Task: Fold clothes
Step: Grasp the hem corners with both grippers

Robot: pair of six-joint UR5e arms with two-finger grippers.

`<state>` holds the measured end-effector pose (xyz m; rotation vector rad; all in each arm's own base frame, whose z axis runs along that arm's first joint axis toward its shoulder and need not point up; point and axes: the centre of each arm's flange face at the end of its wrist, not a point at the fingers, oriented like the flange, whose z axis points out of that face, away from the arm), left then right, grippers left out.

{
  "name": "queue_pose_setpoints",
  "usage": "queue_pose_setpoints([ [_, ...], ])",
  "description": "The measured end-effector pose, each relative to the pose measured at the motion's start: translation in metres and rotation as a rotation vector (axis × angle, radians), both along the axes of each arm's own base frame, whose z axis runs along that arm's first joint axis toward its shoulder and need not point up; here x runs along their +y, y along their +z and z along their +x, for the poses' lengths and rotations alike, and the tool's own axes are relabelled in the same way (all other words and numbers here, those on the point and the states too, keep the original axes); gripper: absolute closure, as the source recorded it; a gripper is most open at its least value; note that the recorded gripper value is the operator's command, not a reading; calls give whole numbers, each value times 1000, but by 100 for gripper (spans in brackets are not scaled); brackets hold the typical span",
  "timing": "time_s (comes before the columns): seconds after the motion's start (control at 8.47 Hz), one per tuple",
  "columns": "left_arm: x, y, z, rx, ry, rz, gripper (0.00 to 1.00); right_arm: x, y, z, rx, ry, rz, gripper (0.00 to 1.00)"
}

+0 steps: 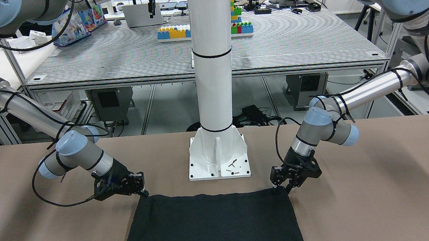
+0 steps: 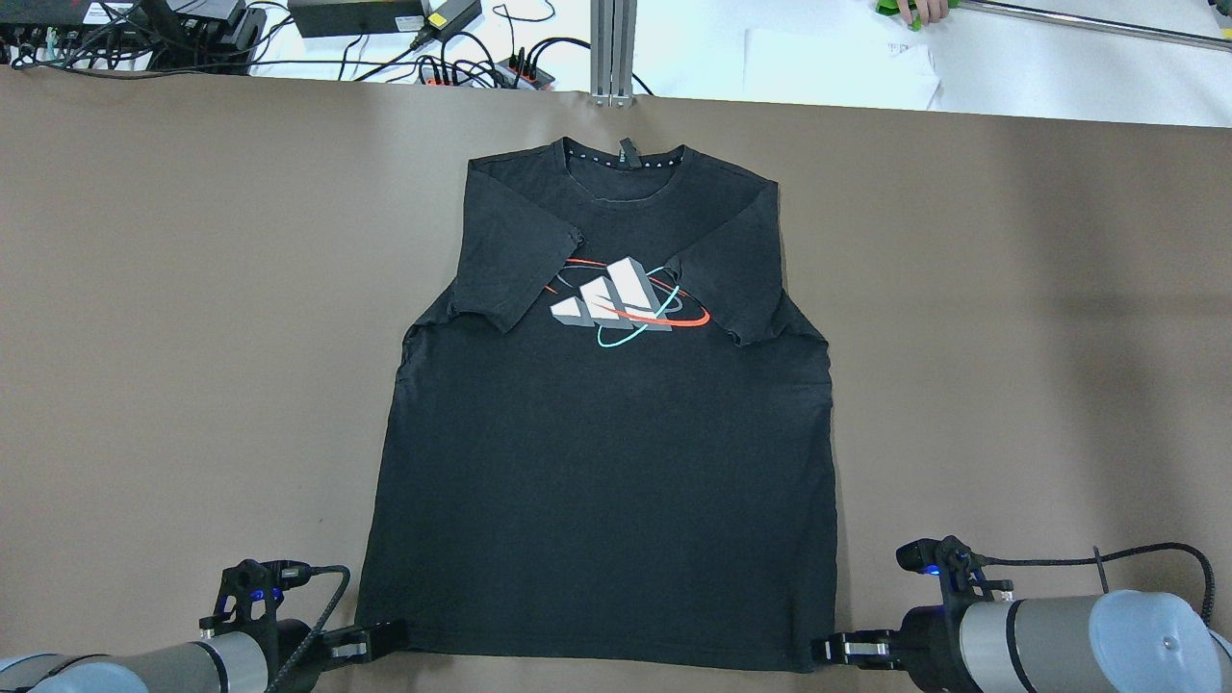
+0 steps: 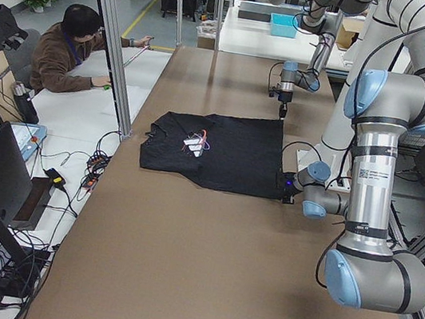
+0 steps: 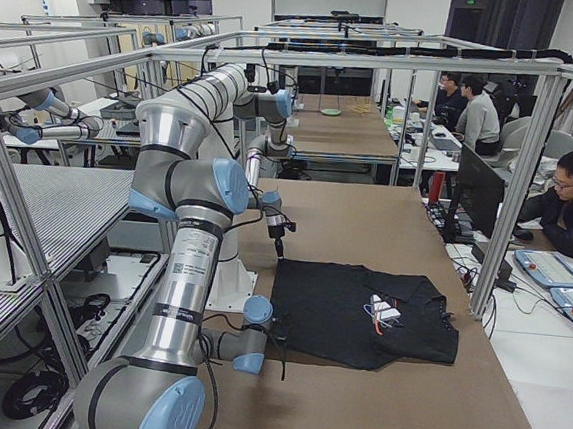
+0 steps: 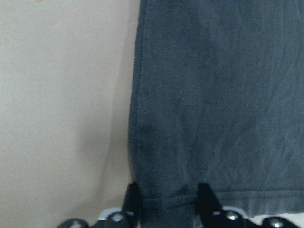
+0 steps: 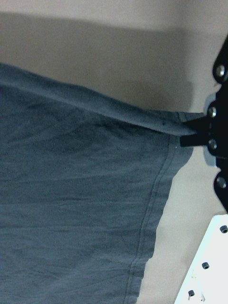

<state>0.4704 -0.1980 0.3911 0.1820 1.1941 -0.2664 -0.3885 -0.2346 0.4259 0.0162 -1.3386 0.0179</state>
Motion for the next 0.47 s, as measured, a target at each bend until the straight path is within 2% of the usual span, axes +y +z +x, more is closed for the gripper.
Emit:
queue_pose_setpoints([
  [0.47,3,-22,-14,41,20,7,100,0,-6,3,-11,1,2,100],
])
